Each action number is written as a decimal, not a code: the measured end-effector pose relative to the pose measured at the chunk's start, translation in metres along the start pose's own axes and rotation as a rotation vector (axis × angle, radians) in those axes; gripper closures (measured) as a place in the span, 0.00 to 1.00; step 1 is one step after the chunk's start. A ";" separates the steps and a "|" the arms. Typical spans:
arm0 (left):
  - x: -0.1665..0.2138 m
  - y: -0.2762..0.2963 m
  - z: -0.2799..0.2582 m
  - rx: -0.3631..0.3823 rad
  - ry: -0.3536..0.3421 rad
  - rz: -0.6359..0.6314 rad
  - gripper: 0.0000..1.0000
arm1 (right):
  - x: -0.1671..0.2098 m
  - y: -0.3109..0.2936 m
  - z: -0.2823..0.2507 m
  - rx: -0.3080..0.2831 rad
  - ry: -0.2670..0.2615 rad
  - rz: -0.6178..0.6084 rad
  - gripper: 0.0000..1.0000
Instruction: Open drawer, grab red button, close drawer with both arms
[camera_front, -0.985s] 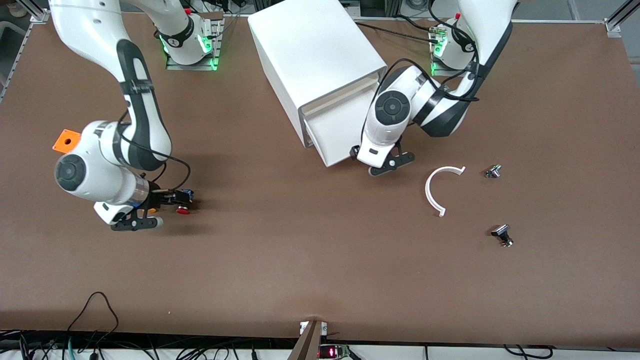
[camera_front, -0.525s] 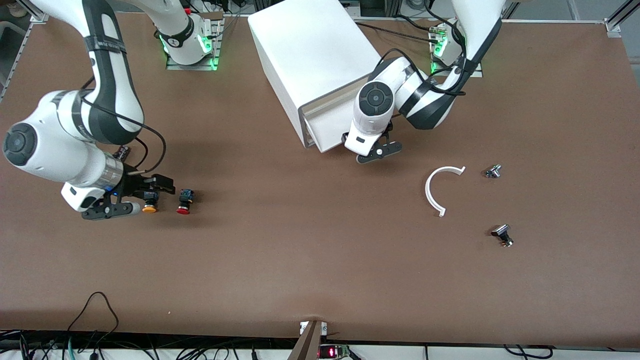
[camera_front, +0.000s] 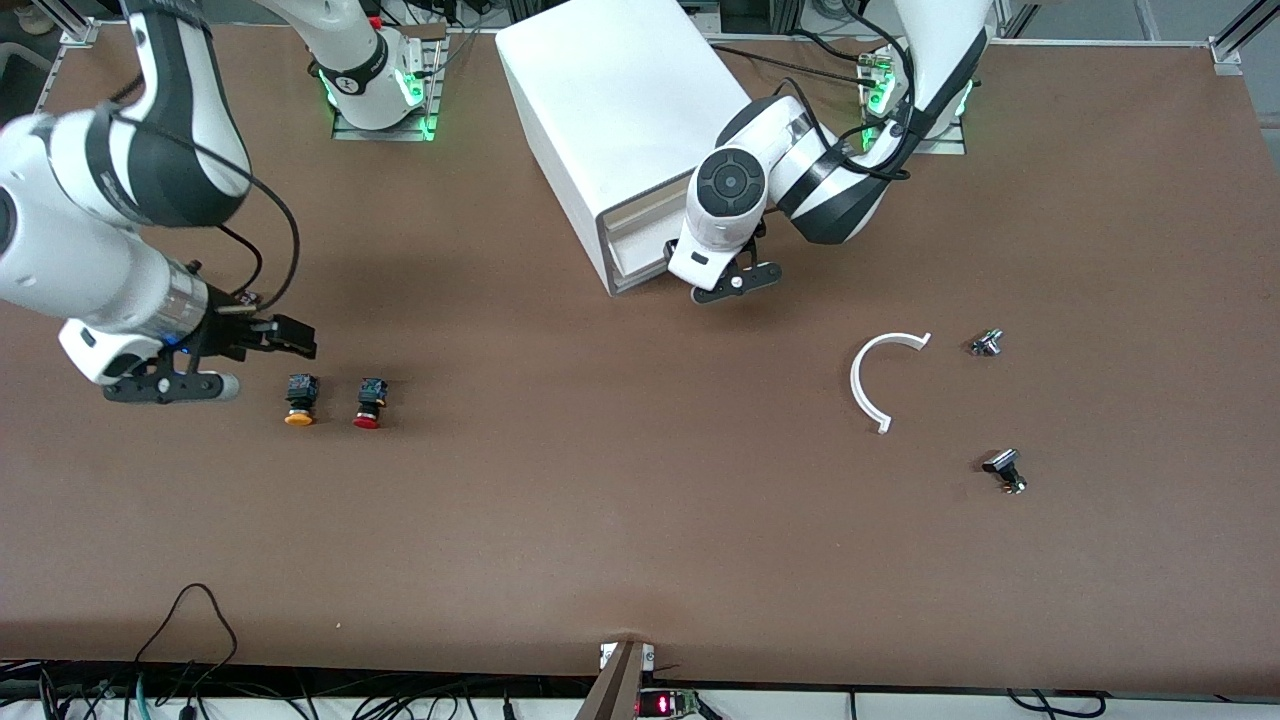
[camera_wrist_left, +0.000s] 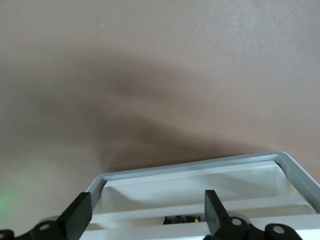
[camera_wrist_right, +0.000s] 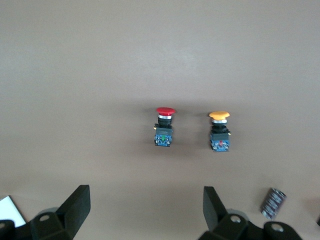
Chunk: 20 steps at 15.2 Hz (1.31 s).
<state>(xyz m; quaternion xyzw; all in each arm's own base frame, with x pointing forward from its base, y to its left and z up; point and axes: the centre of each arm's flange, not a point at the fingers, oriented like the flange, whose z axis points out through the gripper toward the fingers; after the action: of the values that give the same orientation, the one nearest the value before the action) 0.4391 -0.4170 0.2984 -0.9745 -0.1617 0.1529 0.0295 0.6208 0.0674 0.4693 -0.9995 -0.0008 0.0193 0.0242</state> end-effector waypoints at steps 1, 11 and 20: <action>-0.003 0.001 0.000 -0.002 -0.007 0.002 0.00 | -0.007 0.002 -0.014 -0.003 -0.001 0.017 0.00; -0.022 0.007 0.009 0.022 -0.029 0.029 0.00 | -0.060 0.002 -0.101 -0.005 0.002 0.034 0.00; -0.034 0.011 0.011 0.033 -0.035 0.041 0.00 | -0.065 0.003 -0.120 -0.064 0.002 0.045 0.00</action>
<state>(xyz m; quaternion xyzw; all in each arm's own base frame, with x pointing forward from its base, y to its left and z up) 0.4086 -0.4385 0.2969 -0.9741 -0.1395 0.1733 0.0398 0.5608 0.0583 0.5919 -0.9996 0.0213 0.0188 -0.0084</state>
